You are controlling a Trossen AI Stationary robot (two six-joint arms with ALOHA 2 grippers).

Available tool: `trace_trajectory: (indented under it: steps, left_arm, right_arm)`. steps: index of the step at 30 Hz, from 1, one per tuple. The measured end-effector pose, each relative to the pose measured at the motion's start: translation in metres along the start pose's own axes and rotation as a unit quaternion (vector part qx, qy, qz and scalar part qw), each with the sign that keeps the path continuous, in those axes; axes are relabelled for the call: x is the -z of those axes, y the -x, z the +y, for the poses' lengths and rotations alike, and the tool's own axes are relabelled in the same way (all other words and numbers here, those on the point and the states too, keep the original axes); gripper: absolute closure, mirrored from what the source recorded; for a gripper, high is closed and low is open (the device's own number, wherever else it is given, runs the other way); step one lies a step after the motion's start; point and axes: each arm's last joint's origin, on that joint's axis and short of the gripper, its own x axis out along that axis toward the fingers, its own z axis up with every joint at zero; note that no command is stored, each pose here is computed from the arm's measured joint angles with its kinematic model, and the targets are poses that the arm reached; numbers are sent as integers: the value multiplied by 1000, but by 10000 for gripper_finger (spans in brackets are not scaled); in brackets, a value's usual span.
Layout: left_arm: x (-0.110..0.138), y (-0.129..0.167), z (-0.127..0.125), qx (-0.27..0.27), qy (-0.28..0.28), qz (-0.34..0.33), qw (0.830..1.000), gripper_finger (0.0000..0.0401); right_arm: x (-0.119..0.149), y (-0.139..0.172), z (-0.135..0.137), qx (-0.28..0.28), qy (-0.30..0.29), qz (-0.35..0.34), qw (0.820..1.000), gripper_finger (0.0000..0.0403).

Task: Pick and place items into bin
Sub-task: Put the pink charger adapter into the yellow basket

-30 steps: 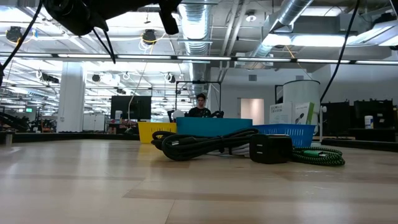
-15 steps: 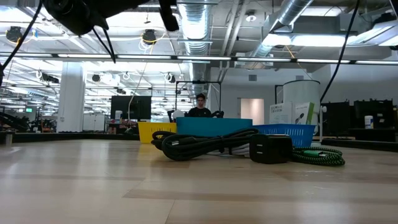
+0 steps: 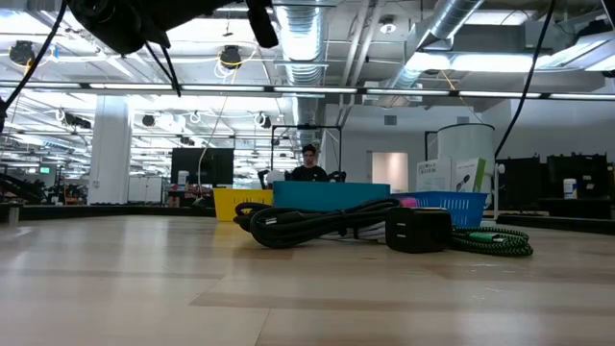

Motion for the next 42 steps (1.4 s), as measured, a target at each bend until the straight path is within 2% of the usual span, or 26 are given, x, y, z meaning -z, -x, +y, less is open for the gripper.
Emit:
trace_trajectory:
  steps: [4,8,10,15,20,25,29,34,42]
  left_arm:
    - [-3,4,9,-48,-28,45,997,315]
    - [-6,9,12,-92,-56,89,990,315]
    - [-7,13,10,-104,-70,116,985,315]
    - [-5,20,4,-132,-95,164,973,315]
    - [2,23,1,-154,-116,190,963,315]
    - [8,26,2,-173,-136,218,951,315]
    - [10,27,1,-179,-147,229,946,315]
    - [11,28,1,-179,-152,231,944,315]
    - [13,30,4,-204,-169,243,933,315]
  right_arm:
    - [13,1,7,-21,-42,81,996,399]
    - [29,5,13,-49,-121,156,979,391]
    - [32,2,12,-44,-158,164,973,382]
    - [45,12,26,-59,-205,182,960,344]
    - [74,-2,48,-61,-274,227,933,307]
    - [115,-21,85,-47,-316,229,919,277]
    - [144,-35,112,3,-337,209,918,261]
    - [164,-43,131,49,-355,175,917,247]
    - [188,-63,155,90,-393,185,896,229]
